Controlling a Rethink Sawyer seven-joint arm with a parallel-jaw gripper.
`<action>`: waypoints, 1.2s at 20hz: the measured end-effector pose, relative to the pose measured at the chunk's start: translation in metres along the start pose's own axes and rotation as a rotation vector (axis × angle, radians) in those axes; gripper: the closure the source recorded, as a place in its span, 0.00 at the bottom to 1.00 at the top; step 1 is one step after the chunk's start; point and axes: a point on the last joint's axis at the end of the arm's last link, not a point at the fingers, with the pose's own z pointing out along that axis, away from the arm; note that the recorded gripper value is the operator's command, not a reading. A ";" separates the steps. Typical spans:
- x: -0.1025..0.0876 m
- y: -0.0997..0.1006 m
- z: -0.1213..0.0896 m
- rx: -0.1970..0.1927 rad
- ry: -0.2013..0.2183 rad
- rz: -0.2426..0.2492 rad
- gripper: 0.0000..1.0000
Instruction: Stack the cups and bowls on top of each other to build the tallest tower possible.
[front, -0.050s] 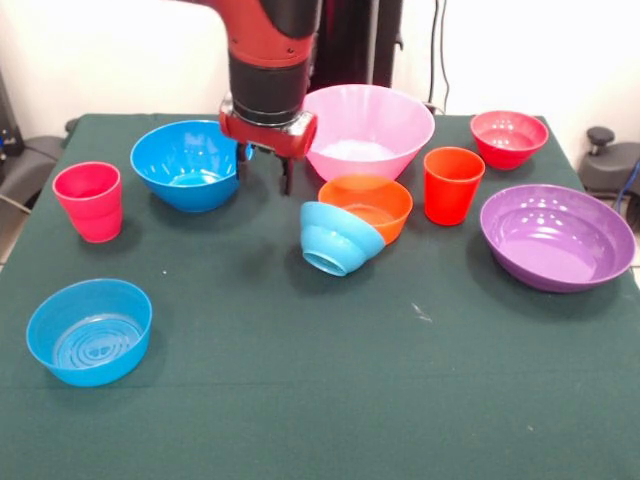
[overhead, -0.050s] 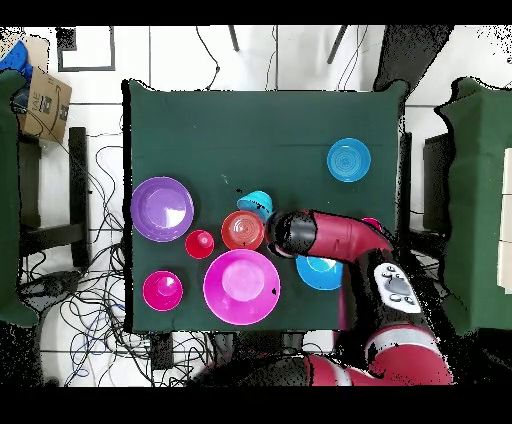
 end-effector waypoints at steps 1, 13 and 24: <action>-0.002 0.001 0.000 -0.018 0.002 -0.041 0.00; -0.014 0.080 -0.048 -0.238 -0.045 -0.243 0.00; 0.015 0.125 -0.084 -0.315 -0.023 -0.365 0.00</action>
